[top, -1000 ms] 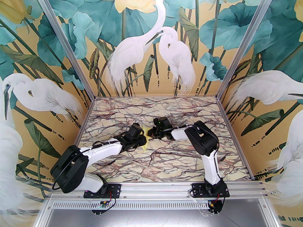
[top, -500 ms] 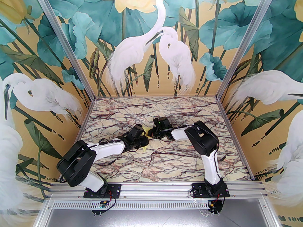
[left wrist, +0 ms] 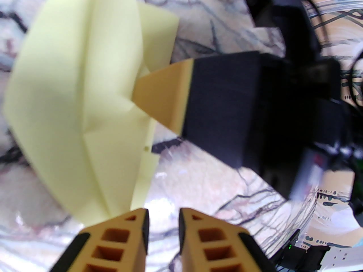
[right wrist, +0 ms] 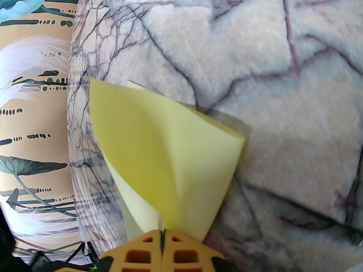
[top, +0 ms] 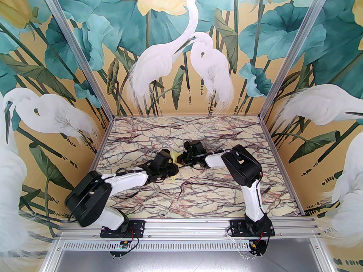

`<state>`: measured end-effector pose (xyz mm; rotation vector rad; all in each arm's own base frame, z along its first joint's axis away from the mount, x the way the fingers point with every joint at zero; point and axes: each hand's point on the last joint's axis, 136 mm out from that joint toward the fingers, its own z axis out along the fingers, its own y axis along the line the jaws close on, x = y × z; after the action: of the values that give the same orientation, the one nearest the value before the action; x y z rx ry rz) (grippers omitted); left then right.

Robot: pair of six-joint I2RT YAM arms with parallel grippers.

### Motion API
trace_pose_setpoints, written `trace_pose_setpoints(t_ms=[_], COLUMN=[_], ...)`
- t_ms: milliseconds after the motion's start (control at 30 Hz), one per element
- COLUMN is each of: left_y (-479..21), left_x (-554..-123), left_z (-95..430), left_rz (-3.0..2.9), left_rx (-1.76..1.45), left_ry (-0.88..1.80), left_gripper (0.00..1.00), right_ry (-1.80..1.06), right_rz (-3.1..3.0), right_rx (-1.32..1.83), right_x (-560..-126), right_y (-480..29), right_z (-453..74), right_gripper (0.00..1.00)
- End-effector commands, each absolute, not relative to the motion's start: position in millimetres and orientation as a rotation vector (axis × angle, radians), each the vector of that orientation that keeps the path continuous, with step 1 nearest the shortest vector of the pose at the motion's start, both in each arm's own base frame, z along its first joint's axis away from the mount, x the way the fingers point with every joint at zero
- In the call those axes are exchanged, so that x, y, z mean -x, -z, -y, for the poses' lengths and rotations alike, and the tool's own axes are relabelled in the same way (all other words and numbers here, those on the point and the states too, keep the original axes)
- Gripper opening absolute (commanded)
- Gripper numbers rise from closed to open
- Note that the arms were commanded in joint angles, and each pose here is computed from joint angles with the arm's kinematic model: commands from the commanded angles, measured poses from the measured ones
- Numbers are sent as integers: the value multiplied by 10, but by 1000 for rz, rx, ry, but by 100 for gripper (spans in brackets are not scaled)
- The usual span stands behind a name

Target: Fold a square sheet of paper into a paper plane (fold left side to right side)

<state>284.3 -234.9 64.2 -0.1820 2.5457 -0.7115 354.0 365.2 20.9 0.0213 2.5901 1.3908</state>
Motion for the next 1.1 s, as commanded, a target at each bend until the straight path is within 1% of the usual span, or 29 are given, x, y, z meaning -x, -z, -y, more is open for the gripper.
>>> trace_pose_setpoints(t_ms=[0, 100, 267, 467, 1067], left_y=[-604, -495, -381, -321, -229], left_x=[-2812, -2803, -2853, -2885, -2824], left_z=[2085, 2050, 2225, 2320, 2278], left_rz=[-2539, -2564, -2591, -2598, -2625], left_rx=[219, 229, 209, 198, 179], left_ry=[582, 567, 640, 684, 655], left_gripper=[25, 24, 22, 20, 21], right_ry=[-1321, -1323, -1324, -1318, -1248], right_rz=[-2592, -2590, -2587, -2588, -2564], right_rx=[-51, -48, -45, -43, 2], right_x=[-3618, -3615, -3616, -3610, -3695], right_y=[-89, -100, -113, -118, -302], right_z=[-3536, -3537, -3539, -3534, -3472], right_gripper=[0, 0, 0, 0, 0])
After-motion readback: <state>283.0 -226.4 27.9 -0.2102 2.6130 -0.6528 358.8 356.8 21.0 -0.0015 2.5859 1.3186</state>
